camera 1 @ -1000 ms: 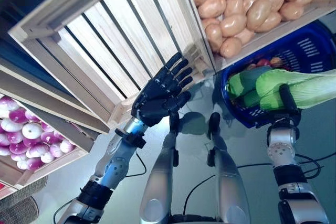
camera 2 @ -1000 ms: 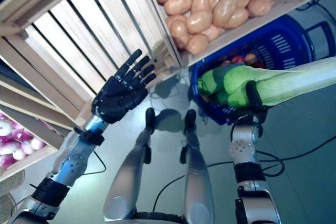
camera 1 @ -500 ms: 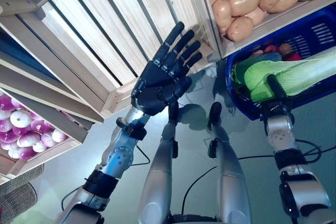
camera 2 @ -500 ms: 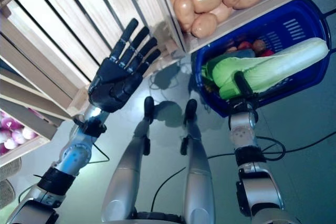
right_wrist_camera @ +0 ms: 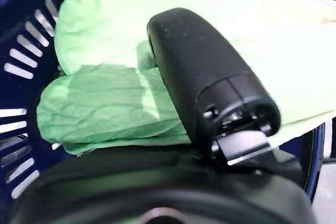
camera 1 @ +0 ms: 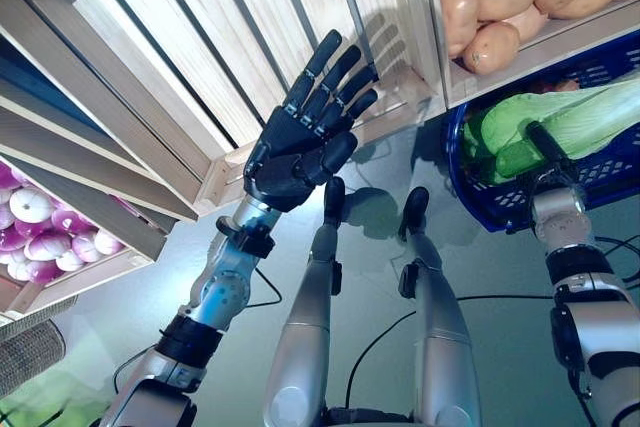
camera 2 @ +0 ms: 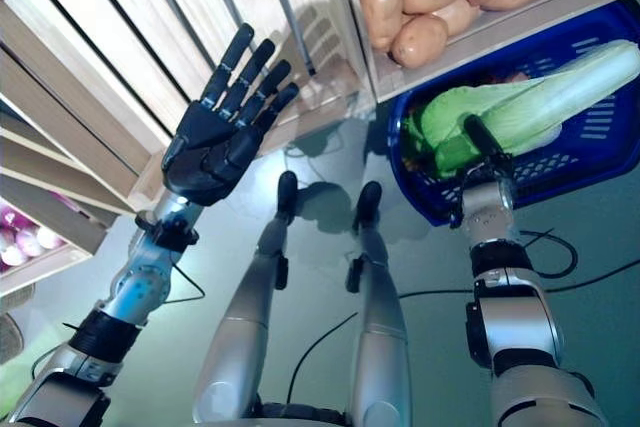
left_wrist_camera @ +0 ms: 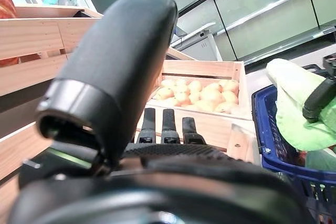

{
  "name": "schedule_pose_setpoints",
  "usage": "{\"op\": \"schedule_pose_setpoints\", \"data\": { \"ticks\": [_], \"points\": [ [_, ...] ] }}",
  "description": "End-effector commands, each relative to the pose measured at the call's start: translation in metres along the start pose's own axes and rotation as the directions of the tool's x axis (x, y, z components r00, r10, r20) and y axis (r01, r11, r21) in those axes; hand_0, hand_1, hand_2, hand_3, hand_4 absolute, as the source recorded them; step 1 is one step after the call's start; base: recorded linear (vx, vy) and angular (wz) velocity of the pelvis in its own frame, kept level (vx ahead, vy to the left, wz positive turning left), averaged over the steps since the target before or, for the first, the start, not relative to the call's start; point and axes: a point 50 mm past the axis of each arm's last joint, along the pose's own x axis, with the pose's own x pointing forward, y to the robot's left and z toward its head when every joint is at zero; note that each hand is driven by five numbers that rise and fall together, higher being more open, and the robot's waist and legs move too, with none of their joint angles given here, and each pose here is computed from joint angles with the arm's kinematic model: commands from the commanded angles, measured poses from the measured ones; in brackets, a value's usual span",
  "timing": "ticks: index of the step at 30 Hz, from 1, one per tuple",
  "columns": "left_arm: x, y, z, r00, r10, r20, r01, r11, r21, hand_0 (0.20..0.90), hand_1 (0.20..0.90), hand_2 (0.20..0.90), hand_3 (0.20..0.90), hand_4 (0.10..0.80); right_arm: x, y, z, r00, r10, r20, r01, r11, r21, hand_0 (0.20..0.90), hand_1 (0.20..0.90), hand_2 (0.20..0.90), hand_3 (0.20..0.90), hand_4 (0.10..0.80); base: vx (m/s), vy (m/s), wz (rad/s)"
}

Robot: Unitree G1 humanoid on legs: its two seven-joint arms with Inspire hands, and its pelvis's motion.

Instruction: Put vegetables into the basket

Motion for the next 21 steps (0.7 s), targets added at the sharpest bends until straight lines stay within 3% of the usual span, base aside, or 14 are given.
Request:
{"op": "schedule_pose_setpoints", "data": {
  "ticks": [1, 6, 15, 21],
  "points": [
    [0.017, -0.025, 0.024, 0.977, -0.199, 0.073, 0.193, 0.978, 0.082, 0.9, 0.9, 0.9, 0.9, 0.8, 0.0, -0.014, 0.053, 0.982, -0.09, 0.167, 0.079, 0.994, 0.071, 0.9, 0.9, 0.9, 0.9, 0.8, 0.0, 0.0, 0.0],
    [0.013, -0.026, 0.023, 0.974, -0.215, 0.07, 0.21, 0.975, 0.068, 0.9, 0.9, 0.9, 0.9, 0.8, -0.002, -0.01, 0.062, 0.97, -0.123, 0.208, 0.105, 0.99, 0.096, 0.9, 0.9, 0.9, 0.9, 0.8, 0.0, 0.0, 0.0],
    [0.01, -0.028, 0.025, 0.967, -0.252, 0.046, 0.248, 0.965, 0.082, 0.9, 0.9, 0.9, 0.9, 0.8, 0.0, -0.027, 0.045, 0.973, -0.172, 0.154, 0.156, 0.981, 0.112, 0.9, 0.9, 0.9, 0.9, 0.8, -0.001, -0.001, 0.0],
    [0.008, -0.025, 0.028, 0.973, -0.231, 0.03, 0.227, 0.97, 0.09, 0.9, 0.9, 0.9, 0.9, 0.8, 0.0, -0.037, 0.027, 0.982, -0.13, 0.137, 0.13, 0.991, 0.011, 0.9, 0.9, 0.9, 0.9, 0.8, 0.0, 0.0, 0.0]
  ]
}}
